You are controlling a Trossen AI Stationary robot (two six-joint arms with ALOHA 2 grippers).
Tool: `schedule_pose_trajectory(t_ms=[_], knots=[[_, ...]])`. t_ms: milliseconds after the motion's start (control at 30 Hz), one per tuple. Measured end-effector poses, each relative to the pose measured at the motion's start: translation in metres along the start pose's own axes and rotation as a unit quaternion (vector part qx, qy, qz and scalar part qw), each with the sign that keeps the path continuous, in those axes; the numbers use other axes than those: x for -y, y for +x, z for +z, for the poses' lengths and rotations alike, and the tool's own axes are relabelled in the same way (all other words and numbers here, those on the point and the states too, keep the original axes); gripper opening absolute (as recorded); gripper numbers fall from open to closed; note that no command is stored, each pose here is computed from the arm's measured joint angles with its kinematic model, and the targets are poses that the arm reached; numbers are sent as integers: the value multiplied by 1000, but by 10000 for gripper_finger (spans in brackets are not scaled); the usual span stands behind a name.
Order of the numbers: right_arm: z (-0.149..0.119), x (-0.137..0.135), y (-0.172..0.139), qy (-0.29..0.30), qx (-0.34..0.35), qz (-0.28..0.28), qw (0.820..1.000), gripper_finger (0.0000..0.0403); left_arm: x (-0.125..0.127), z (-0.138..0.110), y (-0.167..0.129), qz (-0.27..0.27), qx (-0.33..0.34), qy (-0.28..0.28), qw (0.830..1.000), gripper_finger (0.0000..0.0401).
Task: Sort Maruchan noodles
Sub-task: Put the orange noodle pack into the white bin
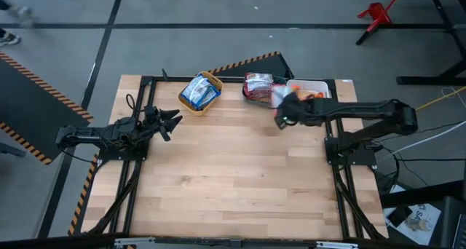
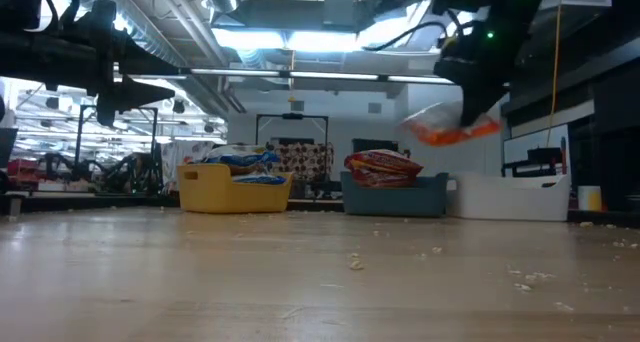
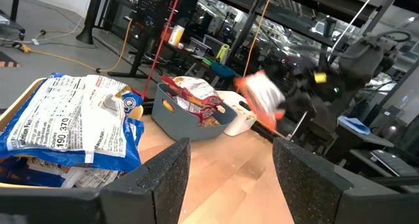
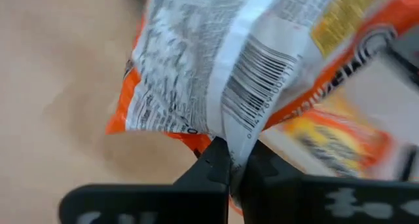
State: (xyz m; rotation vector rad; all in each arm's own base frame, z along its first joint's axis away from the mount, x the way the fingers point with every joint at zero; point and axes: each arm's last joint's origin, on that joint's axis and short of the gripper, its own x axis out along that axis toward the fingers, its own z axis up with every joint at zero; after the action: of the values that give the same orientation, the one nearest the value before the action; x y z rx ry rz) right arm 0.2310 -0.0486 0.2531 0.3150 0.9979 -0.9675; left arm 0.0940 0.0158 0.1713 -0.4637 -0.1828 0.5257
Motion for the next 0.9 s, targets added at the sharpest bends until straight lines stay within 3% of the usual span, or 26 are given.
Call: schedule_pose_trajectory(t_ms=[133,233,400,567,767,900], knots=[[-1,24,-7,122,60,-58,989,0,0,0,0,0,0,0,1000,212],[-3,42,-4,221,87,-99,966,0,0,0,0,0,0,0,1000,212],[-14,60,11,380,135,-155,902,0,0,0,0,0,0,0,1000,212],[-27,57,30,511,180,-137,829,0,0,0,0,0,0,0,1000,212],[-41,51,54,629,213,-78,744,0,0,0,0,0,0,-2,1000,212],[-49,52,63,655,230,-78,715,0,0,0,0,-2,-1,-5,1000,212]])
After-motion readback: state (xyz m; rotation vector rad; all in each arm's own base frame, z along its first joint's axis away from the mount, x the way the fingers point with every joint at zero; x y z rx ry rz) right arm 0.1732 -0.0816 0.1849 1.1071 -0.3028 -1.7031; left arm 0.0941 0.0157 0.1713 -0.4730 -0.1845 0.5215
